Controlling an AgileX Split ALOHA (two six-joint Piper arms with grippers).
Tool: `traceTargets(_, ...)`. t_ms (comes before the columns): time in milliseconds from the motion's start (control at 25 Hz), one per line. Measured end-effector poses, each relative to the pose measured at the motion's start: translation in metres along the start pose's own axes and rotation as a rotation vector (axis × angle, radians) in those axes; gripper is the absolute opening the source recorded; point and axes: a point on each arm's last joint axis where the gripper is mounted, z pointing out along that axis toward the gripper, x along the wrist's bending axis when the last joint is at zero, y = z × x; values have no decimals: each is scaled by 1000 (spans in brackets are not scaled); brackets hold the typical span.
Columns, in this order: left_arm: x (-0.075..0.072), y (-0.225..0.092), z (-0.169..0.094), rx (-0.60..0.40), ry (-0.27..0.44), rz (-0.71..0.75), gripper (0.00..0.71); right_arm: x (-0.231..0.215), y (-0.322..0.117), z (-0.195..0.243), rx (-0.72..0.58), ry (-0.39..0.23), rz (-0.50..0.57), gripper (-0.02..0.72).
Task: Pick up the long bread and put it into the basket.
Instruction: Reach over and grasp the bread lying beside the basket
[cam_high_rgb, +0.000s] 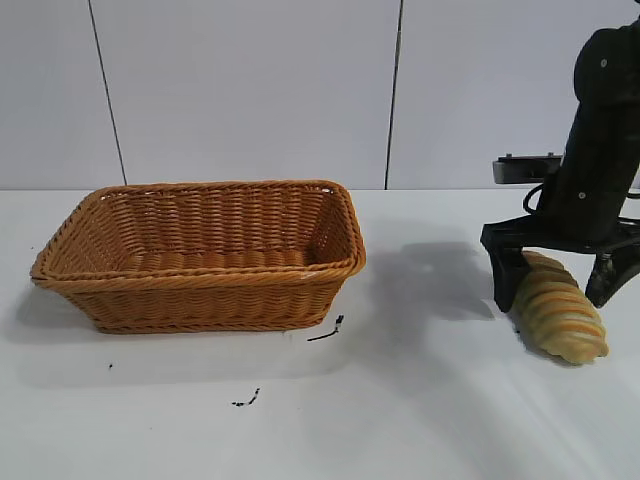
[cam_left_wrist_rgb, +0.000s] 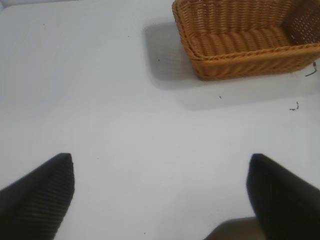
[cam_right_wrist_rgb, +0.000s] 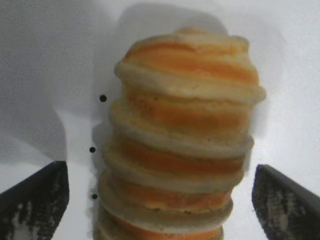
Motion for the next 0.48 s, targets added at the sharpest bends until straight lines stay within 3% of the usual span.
traceTargets(40,0,0,0,0,0,0,696,0,0,0,0,0,0,170)
traceTargets(120,0,0,0,0,0,0,696,0,3,-3,-2,-6,-6,120)
traceTargets(240,0,0,0,0,0,0,696,-1,10,-21,-12,-15,-18,113)
traceTargets(480,0,0,0,0,0,0,696,1,30,-117,-138,-13,-51,100)
